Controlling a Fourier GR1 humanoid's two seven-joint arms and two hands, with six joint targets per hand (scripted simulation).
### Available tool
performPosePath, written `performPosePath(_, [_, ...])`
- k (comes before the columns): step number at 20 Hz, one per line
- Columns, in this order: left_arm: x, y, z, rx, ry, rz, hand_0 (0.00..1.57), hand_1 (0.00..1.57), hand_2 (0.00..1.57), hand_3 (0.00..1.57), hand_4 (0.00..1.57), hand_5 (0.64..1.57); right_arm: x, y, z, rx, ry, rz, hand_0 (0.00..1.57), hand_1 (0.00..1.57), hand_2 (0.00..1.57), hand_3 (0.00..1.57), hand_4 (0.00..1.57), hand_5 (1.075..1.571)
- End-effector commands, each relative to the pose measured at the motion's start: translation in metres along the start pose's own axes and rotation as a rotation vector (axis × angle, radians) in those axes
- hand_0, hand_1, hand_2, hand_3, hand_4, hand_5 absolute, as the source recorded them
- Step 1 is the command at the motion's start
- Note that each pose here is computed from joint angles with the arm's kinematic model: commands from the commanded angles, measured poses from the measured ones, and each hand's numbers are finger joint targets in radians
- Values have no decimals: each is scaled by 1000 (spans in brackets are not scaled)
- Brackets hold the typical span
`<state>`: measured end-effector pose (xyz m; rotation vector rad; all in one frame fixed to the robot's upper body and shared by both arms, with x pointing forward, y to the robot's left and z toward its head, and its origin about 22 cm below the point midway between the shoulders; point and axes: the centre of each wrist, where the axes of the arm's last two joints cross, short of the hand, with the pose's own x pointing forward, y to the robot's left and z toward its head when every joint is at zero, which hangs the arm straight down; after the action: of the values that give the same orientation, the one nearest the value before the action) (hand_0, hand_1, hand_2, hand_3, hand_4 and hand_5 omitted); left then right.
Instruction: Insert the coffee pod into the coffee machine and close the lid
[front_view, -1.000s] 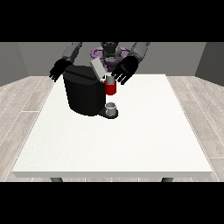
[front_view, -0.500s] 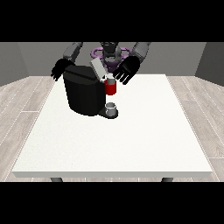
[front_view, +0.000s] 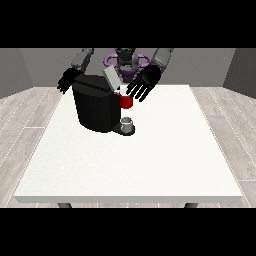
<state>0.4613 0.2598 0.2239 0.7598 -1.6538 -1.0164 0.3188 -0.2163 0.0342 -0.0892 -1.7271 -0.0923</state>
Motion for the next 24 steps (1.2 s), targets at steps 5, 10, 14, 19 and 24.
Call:
performPosePath(5, [6, -23, -2, -103, 16, -47, 0, 0, 0, 0, 0, 1571, -20, -9, 10, -32, 35, 5, 0, 0, 0, 0, 376, 1571])
performPosePath(10, [-22, -2, 10, -74, 15, -46, 0, 0, 0, 0, 0, 1571, -2, -15, 4, 0, 39, 4, 0, 0, 0, 0, 363, 1571])
performPosePath(14, [9, -20, -3, -118, 25, -13, 0, 0, 0, 0, 0, 1571, -20, -9, 10, -29, 45, -7, 0, 0, 0, 0, 383, 1571])
performPosePath(19, [-18, -32, 10, -94, 56, 45, 0, 0, 0, 0, 0, 1571, -37, -9, 40, -16, 63, 10, 0, 0, 0, 0, 430, 1571])
performPosePath(24, [-22, -92, 19, -114, 111, 386, 0, 0, 0, 0, 0, 1571, -45, -26, 51, -34, 129, -36, 0, 0, 0, 0, 445, 1571])
